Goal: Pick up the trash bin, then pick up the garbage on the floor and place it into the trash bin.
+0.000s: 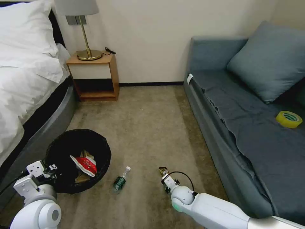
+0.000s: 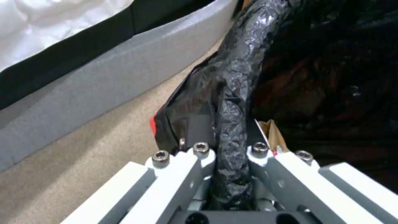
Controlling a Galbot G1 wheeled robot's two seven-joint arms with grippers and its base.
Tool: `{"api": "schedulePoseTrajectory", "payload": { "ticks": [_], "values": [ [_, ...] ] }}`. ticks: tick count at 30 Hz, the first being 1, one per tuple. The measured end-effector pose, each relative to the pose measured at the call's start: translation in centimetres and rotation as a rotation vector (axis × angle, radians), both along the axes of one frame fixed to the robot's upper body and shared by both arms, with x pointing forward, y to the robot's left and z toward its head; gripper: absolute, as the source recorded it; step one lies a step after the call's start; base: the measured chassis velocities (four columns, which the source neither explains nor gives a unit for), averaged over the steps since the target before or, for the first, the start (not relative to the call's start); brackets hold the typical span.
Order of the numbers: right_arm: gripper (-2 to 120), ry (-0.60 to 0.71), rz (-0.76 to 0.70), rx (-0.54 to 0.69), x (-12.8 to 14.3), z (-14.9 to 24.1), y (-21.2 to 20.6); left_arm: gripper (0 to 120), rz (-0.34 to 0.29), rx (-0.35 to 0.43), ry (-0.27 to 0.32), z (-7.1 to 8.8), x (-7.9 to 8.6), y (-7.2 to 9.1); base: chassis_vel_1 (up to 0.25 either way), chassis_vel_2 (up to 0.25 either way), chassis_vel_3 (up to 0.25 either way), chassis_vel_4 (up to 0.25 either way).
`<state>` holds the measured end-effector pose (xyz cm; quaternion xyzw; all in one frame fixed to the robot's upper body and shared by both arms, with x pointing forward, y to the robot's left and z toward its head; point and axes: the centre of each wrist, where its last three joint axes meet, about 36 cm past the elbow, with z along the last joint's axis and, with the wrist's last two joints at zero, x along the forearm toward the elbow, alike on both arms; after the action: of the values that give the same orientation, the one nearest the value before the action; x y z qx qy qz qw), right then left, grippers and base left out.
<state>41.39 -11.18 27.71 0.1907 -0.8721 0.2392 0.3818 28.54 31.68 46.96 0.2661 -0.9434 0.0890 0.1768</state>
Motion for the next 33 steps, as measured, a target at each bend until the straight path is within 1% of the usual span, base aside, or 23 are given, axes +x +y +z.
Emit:
{"api": "schedulePoseTrajectory", "payload": {
  "ticks": [1,2,3,5,7,8,9,10,12,13,16,18,19,21,22,24,28,29,30,31,32,33],
  "values": [
    [0,-0.025,0.006,0.033,0.2,1.6,0.5,3,-0.002,-0.001,0.000,0.0,0.0,-0.1,0.000,0.000,0.000,0.000],
    [0,-0.025,0.006,0.033,0.2,1.6,0.5,3,-0.002,-0.001,0.000,0.0,0.0,-0.1,0.000,0.000,0.000,0.000],
    [0,-0.059,0.020,0.078,0.4,3.8,1.4,3,-0.006,-0.003,0.000,0.0,0.1,-0.2,0.000,0.000,0.000,0.000],
    [0,-0.116,0.055,0.190,0.2,8.4,3.3,3,-0.015,-0.007,0.001,-0.1,0.1,-0.6,0.000,0.000,0.000,0.000],
    [0,-0.149,0.089,0.326,-0.3,12.4,5.4,3,-0.023,-0.012,0.004,-0.2,0.2,-0.9,0.000,0.000,0.000,0.000],
    [0,-0.149,0.089,0.326,-0.3,12.4,5.4,3,-0.023,-0.012,0.004,-0.2,0.2,-0.9,0.000,0.000,0.000,0.000],
    [0,-0.168,0.117,0.431,-0.7,15.0,7.0,3,-0.025,-0.012,0.006,-0.3,0.2,-0.9,0.000,0.000,0.000,0.000],
    [0,-0.178,0.141,0.505,-1.1,16.8,8.5,3,-0.027,-0.012,0.007,-0.3,0.2,-1.0,0.000,0.000,0.000,0.000],
    [0,-0.183,0.192,0.619,-2.0,19.9,11.3,3,-0.031,-0.010,0.009,-0.4,0.2,-1.2,0.000,0.000,0.000,0.000],
    [0,-0.183,0.192,0.619,-2.0,19.9,11.3,3,-0.031,-0.010,0.009,-0.4,0.2,-1.2,0.000,0.000,0.000,0.000],
    [0,-0.196,0.258,0.713,-3.0,23.1,14.7,3,-0.035,-0.008,0.006,-0.2,0.3,-1.5,0.000,0.000,0.000,0.000],
    [0,-0.197,0.285,0.726,-3.4,23.6,16.1,3,-0.037,-0.009,0.003,-0.2,0.3,-1.7,0.000,0.000,0.000,0.000],
    [0,-0.197,0.285,0.726,-3.4,23.6,16.1,3,-0.037,-0.009,0.003,-0.2,0.3,-1.7,0.000,0.000,0.000,0.000],
    [0,-0.175,0.305,0.724,-4.2,23.5,17.6,3,-0.037,-0.011,0.000,-0.1,0.3,-1.8,0.000,0.000,0.000,0.000],
    [0,-0.175,0.305,0.724,-4.2,23.5,17.6,3,-0.037,-0.011,0.000,-0.1,0.3,-1.8,0.000,0.000,0.000,0.000],
    [0,-0.153,0.317,0.706,-4.8,22.7,18.6,3,-0.037,-0.010,-0.006,0.1,0.2,-1.9,0.000,0.000,0.000,0.000],
    [0,-0.147,0.332,0.663,-5.2,21.1,19.2,3,-0.038,-0.011,-0.012,0.4,0.1,-2.1,0.000,0.000,0.000,0.000],
    [1,-0.143,0.337,0.651,-5.4,20.7,19.3,3,-0.038,-0.013,-0.014,0.5,0.1,-2.1,0.000,0.000,0.000,0.000],
    [7,-0.143,0.341,0.643,-5.5,20.4,19.4,3,-0.037,-0.014,-0.014,0.5,0.0,-2.1,0.000,0.000,0.000,0.000],
    [7,-0.143,0.341,0.643,-5.5,20.4,19.4,3,-0.037,-0.014,-0.014,0.5,0.0,-2.1,0.000,0.000,0.000,0.000],
    [11,-0.145,0.343,0.642,-5.6,20.3,19.4,3,-0.037,-0.014,-0.013,0.5,0.0,-2.2,0.000,0.000,0.000,0.000],
    [13,-0.145,0.343,0.642,-5.6,20.3,19.4,3,-0.037,-0.014,-0.013,0.5,0.0,-2.2,0.000,0.000,0.000,0.000]
  ]
}}
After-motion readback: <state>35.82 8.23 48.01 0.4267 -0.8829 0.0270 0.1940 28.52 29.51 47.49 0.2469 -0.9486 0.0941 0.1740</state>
